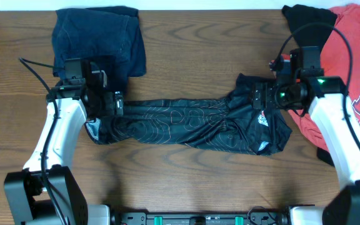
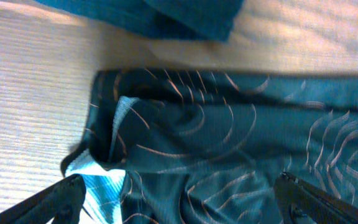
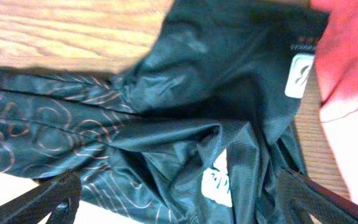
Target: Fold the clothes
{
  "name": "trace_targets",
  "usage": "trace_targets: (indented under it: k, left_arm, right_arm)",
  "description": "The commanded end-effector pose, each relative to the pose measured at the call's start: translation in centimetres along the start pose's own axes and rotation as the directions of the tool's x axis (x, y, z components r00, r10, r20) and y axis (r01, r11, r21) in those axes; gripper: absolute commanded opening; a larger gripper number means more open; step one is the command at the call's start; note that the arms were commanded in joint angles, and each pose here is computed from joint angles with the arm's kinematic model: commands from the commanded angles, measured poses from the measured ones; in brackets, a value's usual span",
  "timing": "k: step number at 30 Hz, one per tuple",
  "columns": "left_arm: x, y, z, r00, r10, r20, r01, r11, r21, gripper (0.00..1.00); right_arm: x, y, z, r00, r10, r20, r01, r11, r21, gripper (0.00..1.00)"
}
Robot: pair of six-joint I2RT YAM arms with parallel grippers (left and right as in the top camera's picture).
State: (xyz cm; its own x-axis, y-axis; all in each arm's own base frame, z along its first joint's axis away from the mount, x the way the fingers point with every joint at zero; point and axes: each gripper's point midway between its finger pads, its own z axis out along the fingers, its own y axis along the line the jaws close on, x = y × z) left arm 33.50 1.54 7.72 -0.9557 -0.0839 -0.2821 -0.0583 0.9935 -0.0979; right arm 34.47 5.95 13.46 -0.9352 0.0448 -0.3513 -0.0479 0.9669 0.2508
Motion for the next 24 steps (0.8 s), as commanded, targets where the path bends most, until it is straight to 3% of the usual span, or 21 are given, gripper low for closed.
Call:
trace_targets:
  k: [1,14,24]
  left_arm:
    - [0.8,-0.1,1.4,0.992,0.109,-0.066,-0.106,0.993,0.053,0.98]
    - [1.9,3.6,3.3,0.991,0.03,-0.132,-0.025,0.999,0.038,0.98]
    - [4.1,3.8,5.8,0.969,-0.014,-0.245,0.026,0.999,0.048,0.98]
  right_arm:
    - [-0.6,0.4,-1.2,0.999,-0.014,0.032,0.014,1.0,-0.014,0.99]
    - [0.2,0.5,-1.1,0.998,-0.056,0.002,0.056,0.998,-0.025,0.99]
    - [0.2,0.6,-1.1,0.997,-0.072,0.004,0.072,0.997,-0.025,0.99]
